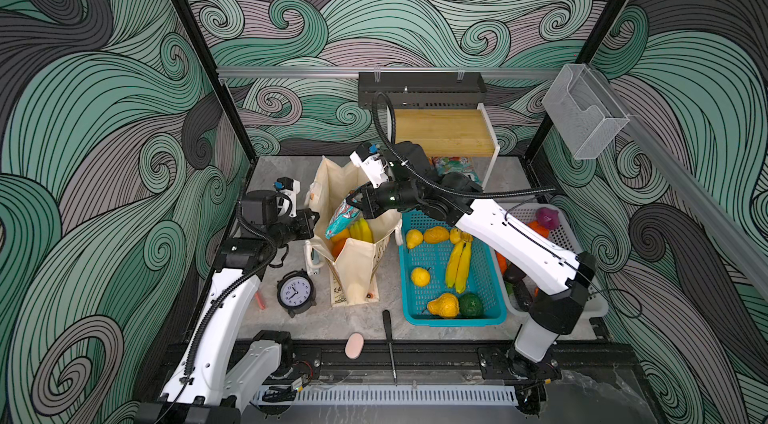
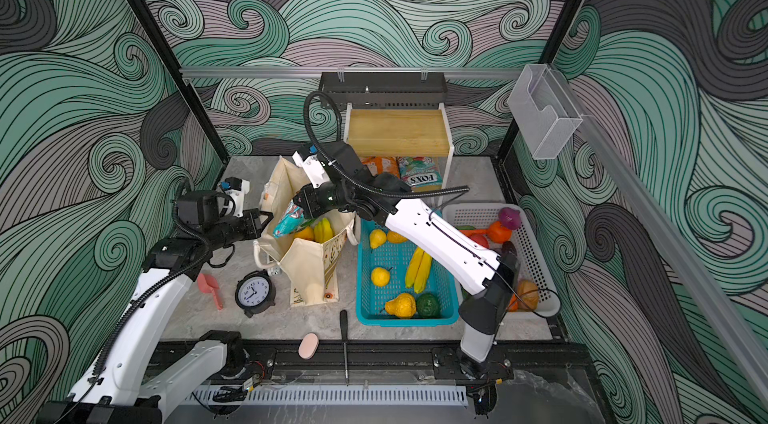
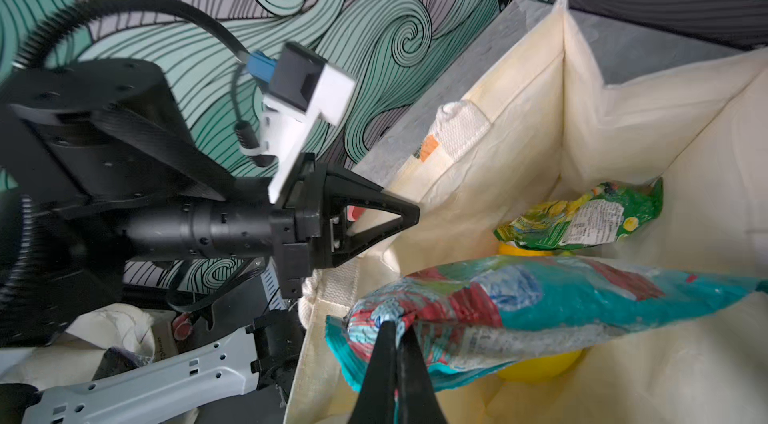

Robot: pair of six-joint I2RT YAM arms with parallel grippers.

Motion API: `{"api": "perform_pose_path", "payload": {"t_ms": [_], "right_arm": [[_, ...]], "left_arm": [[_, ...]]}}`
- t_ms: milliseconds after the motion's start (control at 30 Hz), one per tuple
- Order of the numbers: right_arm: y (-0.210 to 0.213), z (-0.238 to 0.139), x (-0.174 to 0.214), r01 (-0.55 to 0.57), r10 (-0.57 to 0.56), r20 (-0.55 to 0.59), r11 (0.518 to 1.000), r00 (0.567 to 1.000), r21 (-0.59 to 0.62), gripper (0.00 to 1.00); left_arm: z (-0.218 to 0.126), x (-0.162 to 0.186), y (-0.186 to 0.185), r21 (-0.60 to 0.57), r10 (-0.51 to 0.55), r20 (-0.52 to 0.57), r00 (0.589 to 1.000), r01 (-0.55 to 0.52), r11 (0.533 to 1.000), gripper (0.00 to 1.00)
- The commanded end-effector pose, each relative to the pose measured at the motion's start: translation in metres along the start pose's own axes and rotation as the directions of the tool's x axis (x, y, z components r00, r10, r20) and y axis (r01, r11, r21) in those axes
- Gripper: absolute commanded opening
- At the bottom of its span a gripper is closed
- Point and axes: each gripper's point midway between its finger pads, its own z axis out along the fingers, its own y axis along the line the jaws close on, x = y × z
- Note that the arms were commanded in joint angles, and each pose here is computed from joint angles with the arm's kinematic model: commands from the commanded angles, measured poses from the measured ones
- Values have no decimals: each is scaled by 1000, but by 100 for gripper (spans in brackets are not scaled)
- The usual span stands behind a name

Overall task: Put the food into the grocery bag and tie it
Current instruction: 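Lower the Mint Blossom bag into the tote bag and open the right gripper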

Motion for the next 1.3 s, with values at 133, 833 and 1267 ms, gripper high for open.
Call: {"api": "perform_pose_path", "payload": {"t_ms": [133, 833, 1267], "right_arm": [[2, 27, 12, 23, -25, -53, 999, 998, -39, 0], [-44, 67, 78, 37, -14, -216, 994, 976, 104, 0], [-72, 47, 105, 155, -81, -312, 963, 947, 221, 6]], "left_arm": [[-7, -2, -1, -6, 20, 12, 1000, -20, 1000, 0], [-7, -2, -2, -2, 17, 12, 1000, -17, 1000, 0], [-7, -2, -2, -3, 17, 13, 1000, -17, 1000, 0]]}}
